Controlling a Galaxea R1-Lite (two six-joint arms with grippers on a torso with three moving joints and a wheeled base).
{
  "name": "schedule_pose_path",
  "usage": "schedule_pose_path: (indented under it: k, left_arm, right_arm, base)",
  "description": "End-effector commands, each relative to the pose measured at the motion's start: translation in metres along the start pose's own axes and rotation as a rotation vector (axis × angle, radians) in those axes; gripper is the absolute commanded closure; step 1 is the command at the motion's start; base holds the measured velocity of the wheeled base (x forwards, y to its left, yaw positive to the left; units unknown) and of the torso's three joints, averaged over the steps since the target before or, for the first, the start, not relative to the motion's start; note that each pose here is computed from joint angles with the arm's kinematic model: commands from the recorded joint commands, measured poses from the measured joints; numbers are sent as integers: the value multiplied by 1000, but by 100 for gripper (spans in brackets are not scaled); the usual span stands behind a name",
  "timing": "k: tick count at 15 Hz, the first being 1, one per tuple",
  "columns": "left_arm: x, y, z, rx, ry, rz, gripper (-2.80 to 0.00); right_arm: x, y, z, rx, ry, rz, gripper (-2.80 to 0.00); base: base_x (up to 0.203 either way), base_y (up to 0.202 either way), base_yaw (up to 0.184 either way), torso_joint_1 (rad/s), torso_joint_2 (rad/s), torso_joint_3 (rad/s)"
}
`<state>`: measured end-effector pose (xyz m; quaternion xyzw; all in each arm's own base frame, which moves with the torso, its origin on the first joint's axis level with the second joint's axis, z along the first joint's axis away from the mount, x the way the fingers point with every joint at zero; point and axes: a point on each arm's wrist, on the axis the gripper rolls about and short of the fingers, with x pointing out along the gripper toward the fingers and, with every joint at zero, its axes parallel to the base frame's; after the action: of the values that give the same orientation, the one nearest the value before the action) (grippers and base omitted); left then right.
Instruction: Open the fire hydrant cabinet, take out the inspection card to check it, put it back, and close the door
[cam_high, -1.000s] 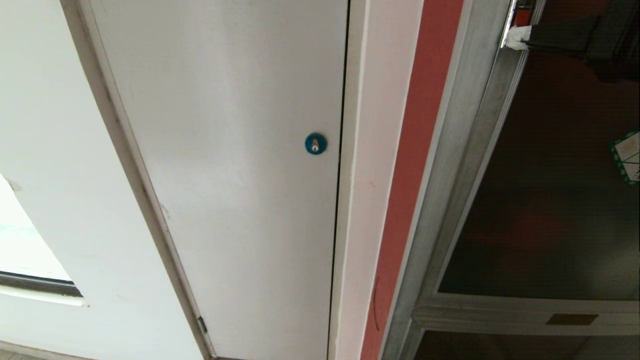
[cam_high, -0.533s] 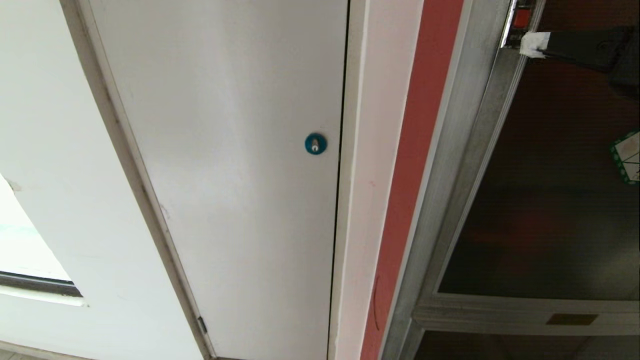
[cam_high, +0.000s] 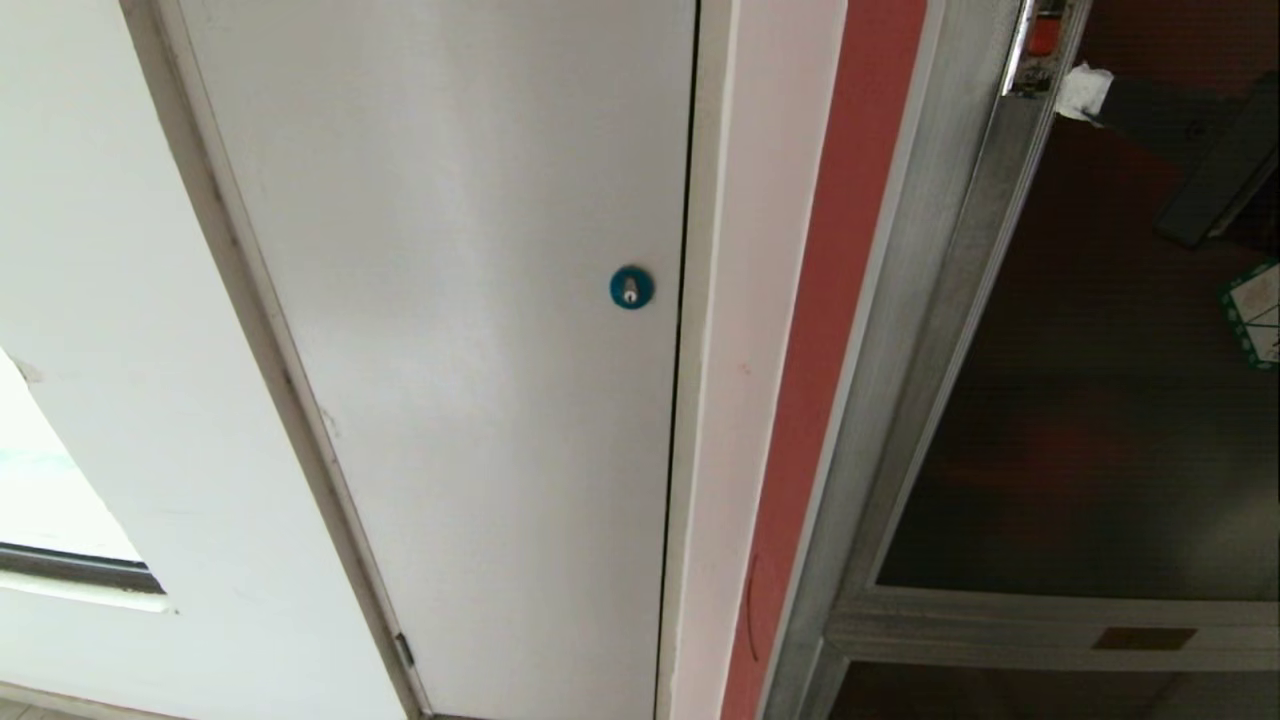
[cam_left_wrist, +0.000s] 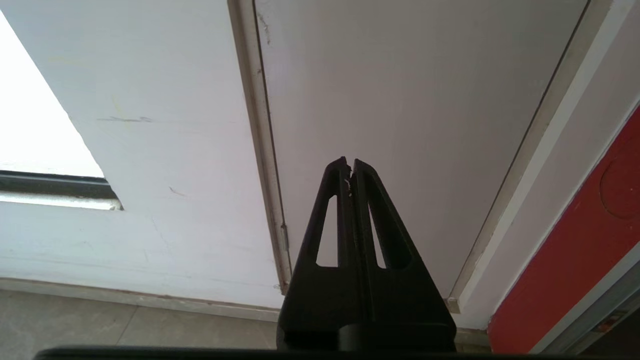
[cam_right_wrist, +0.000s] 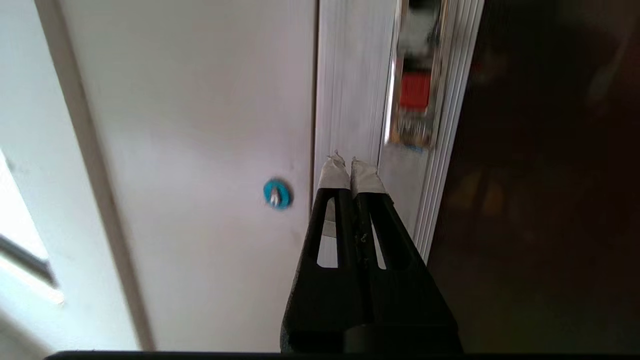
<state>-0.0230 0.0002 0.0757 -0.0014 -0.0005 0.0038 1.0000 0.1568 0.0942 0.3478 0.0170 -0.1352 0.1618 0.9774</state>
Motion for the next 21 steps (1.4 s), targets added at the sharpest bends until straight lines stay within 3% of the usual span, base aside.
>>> schedule_pose_path:
  k: [1, 3, 4, 6, 21]
  left_arm:
    - [0, 0, 0, 0, 0, 1, 0]
    - [0, 0, 0, 0, 1, 2, 0]
    - [0, 0, 0, 0, 3, 2, 0]
    - [0, 0, 0, 0, 1, 2, 0]
    - [0, 0, 0, 0, 3, 2, 0]
  right_arm:
    - [3, 1, -6, -18, -21, -2, 0]
    - [9, 3, -9, -46, -38, -6, 0]
    - [11, 3, -8, -56, -53, -12, -280]
    - [16, 4, -6, -56, -94, -30, -280]
    - [50, 5, 8, -55, -140, -226, -280]
  base:
    - [0, 0, 0, 0, 0, 0]
    - [0, 0, 0, 0, 0, 0]
    - [0, 0, 0, 0, 0, 0]
    - [0, 0, 0, 0, 0, 0]
    - [0, 0, 0, 0, 0, 0]
